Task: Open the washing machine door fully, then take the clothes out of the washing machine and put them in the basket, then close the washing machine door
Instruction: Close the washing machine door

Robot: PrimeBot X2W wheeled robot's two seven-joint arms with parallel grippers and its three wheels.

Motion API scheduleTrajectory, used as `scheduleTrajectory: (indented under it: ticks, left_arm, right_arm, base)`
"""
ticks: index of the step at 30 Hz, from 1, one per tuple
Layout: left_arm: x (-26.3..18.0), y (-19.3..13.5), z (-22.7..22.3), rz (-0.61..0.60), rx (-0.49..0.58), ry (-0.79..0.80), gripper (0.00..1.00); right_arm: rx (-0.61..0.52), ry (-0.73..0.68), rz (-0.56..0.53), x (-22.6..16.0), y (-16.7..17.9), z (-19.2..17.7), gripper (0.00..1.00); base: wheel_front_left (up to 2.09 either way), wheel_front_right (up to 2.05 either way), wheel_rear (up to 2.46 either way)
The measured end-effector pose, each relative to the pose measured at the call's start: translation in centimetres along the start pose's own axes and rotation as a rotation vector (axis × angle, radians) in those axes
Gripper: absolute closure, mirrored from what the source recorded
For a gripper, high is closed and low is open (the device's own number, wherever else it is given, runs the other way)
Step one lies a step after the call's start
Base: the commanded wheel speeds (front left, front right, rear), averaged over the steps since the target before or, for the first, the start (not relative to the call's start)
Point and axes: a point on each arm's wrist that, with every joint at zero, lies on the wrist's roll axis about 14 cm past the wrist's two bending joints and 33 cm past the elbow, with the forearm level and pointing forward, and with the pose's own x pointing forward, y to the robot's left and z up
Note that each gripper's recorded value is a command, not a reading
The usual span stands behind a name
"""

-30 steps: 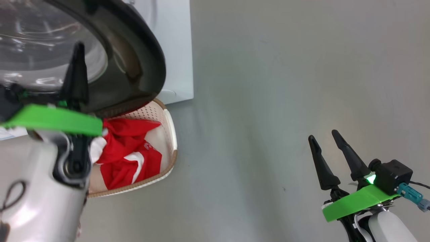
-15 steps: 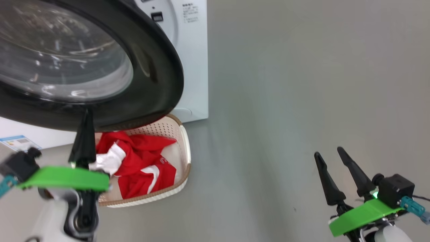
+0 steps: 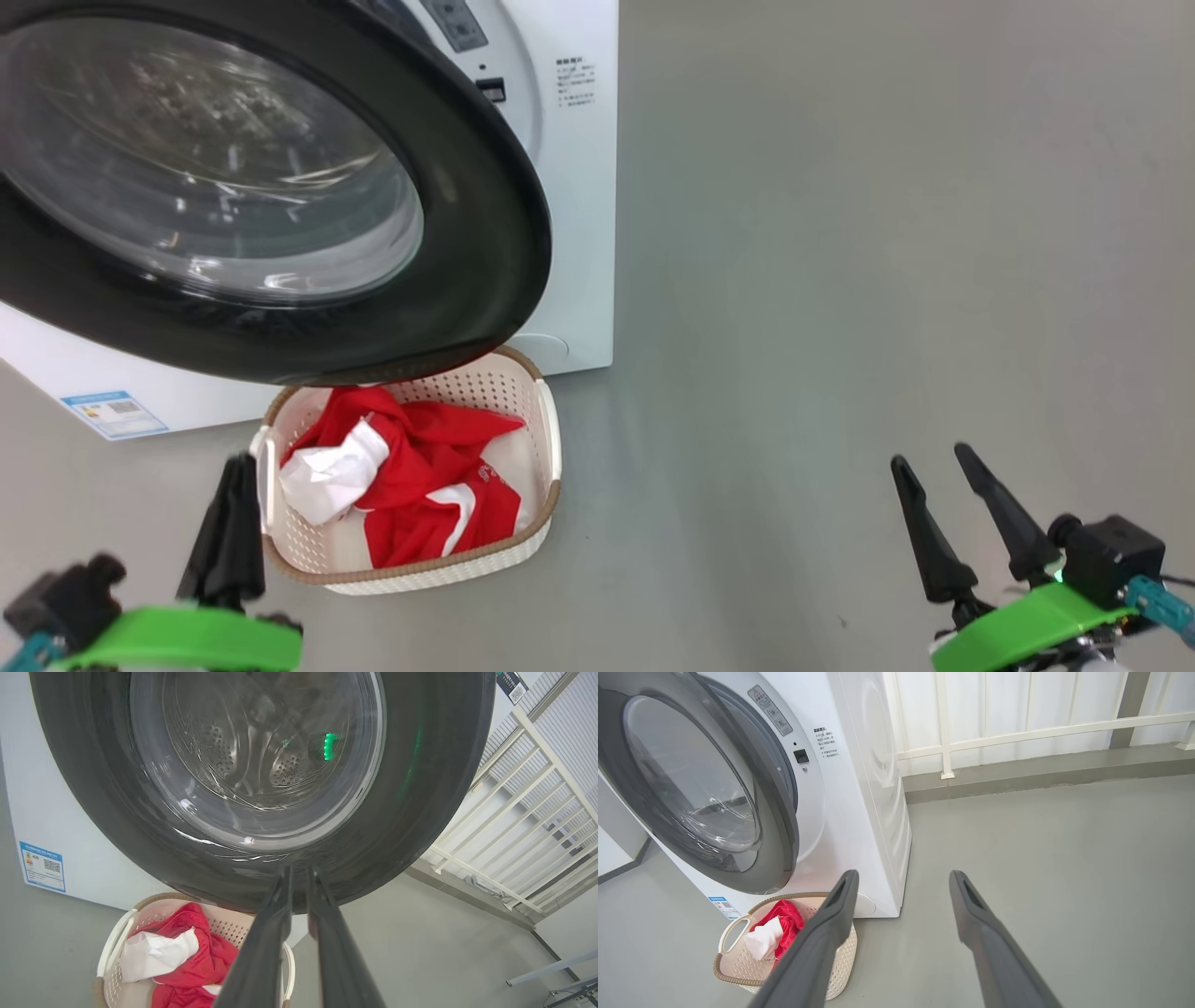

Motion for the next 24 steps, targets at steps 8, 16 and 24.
scheduleTrajectory:
  ticks: [8, 16, 24]
  left_arm:
    - [-3.6, 3.1, -0.1, 0.09, 0.042, 0.008, 0.41]
    - [-6.1, 4.3, -0.1, 0.106, 0.167, 0.03, 0.0]
    - [-7.0, 4.0, 0.8, 0.087, 0.293, 0.014, 0.0]
  right_arm:
    - [0.0, -0.001, -0.001, -0.9, 0.0, 0.0, 0.0]
    - [-0.007, 0.009, -0.016, -2.5, -0.5, -0.3, 0.0]
    - [-0.014, 0.004, -0.019, -3.0, -0.7, -0.1, 0.0]
  base:
    - [0.0, 0.0, 0.0]
    - [0.0, 0.0, 0.0]
    - [0.0, 0.0, 0.0]
